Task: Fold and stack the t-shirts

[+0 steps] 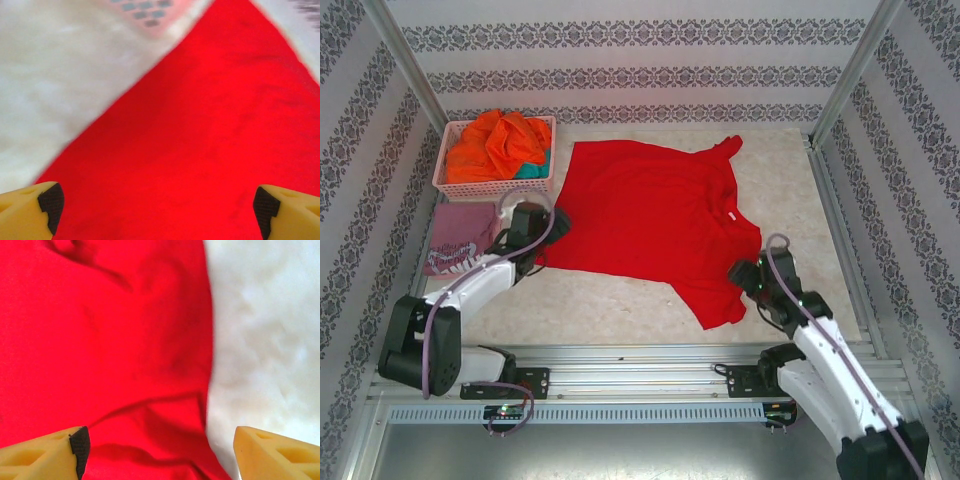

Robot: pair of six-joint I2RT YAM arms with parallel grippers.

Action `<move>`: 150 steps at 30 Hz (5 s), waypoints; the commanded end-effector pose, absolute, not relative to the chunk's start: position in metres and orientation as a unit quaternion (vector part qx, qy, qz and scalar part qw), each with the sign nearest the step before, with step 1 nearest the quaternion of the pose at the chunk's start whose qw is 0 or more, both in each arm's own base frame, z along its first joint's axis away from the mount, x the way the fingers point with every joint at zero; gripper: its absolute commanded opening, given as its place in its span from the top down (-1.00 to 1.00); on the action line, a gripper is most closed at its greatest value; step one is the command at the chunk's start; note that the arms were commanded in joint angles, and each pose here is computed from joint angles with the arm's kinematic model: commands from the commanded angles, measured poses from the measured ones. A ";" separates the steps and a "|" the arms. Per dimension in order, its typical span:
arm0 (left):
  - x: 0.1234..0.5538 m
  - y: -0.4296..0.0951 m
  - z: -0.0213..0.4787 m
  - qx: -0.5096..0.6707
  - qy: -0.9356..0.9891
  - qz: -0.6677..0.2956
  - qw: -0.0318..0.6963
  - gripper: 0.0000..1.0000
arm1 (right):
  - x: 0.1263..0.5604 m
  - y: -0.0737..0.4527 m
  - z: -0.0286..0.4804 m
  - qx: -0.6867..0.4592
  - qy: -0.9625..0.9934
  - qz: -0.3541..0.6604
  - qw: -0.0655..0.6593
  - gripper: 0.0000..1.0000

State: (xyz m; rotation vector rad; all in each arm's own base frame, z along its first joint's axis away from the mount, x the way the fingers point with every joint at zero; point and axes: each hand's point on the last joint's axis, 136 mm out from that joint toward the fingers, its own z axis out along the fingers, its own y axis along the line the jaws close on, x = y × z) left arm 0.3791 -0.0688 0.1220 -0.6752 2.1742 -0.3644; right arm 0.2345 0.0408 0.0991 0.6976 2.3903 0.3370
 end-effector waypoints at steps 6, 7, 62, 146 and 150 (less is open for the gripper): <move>0.431 -0.168 0.098 -0.152 0.890 -0.228 0.366 -0.98 | 0.404 0.053 0.169 0.159 0.872 0.109 0.451 -0.24; 0.431 -0.176 0.091 -0.151 0.892 -0.234 0.355 -0.99 | 0.425 0.053 0.171 0.157 0.871 0.107 0.453 -0.14; 0.388 -0.159 0.032 -0.178 0.923 -0.176 0.294 -1.00 | 0.724 0.007 0.126 0.251 0.820 0.271 0.436 -0.10; 0.305 -0.040 0.029 -0.526 0.830 0.044 0.183 0.07 | 0.471 0.090 0.112 0.162 0.875 0.243 0.386 -0.46; 0.307 -0.032 0.029 -0.525 0.829 0.054 0.185 0.11 | 0.468 0.092 0.106 0.156 0.879 0.243 0.379 -0.47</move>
